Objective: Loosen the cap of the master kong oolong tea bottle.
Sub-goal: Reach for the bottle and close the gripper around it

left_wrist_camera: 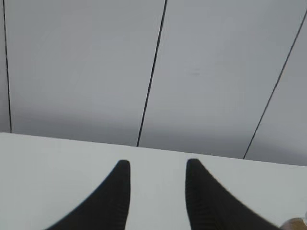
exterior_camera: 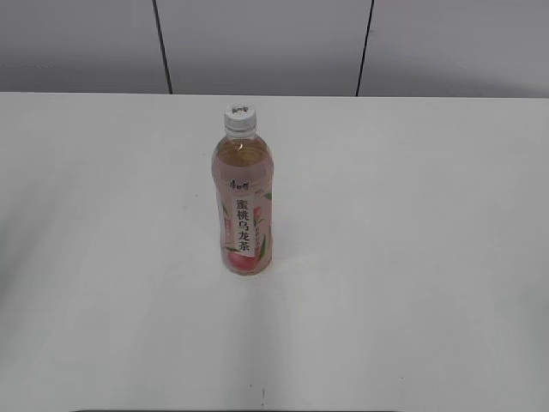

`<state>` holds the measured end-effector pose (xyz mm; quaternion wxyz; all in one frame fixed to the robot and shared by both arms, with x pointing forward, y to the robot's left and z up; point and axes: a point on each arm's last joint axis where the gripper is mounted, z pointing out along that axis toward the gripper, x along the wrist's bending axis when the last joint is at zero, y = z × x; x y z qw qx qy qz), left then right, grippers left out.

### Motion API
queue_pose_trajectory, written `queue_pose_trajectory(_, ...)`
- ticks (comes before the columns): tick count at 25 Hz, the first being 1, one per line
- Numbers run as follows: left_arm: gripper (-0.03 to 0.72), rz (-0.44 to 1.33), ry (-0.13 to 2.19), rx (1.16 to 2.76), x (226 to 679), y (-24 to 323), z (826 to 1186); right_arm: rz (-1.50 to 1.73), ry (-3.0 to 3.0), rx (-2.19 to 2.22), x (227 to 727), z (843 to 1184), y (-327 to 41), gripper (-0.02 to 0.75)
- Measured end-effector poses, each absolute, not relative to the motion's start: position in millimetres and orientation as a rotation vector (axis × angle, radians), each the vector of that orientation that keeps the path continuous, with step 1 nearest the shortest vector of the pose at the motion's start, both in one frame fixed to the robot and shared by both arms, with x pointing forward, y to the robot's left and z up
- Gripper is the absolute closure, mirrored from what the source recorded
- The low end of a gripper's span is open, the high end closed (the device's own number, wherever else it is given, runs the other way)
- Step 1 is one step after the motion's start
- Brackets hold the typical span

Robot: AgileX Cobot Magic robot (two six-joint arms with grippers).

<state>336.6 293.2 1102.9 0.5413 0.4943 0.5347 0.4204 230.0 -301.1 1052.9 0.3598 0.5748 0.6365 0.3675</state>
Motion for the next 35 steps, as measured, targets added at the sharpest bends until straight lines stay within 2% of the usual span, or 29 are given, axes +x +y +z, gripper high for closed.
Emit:
queue_pose_trajectory(7, 0.441, 0.967, 1.413, 1.251, 415.1, 293.3, 1070.2, 0.951, 1.642, 1.483, 230.0, 1052.9, -300.8, 0.172)
queue_pose_trajectory(13, 0.441, 1.053, 1.358, 1.264, 448.1, 293.5, 1056.2, 0.952, 1.642, 1.483, 230.0, 1052.9, -300.7, 0.172)
queue_pose_trajectory(24, 0.441, 1.031, 1.397, 1.327, 481.8, 290.0, 1004.4, 0.952, 1.642, 1.483, 230.0, 1052.9, -300.7, 0.172)
queue_pose_trajectory(28, 0.441, 1.018, 1.328, 1.354, 482.9, 277.6, 982.2, 0.952, 1.642, 1.483, 230.0, 1052.9, -300.7, 0.172)
queue_pose_trajectory(35, 0.438, 0.908, 1.090, 1.547, 483.6, 240.5, 948.6, 0.954, 1.643, 1.483, 229.9, 1052.9, -300.6, 0.172)
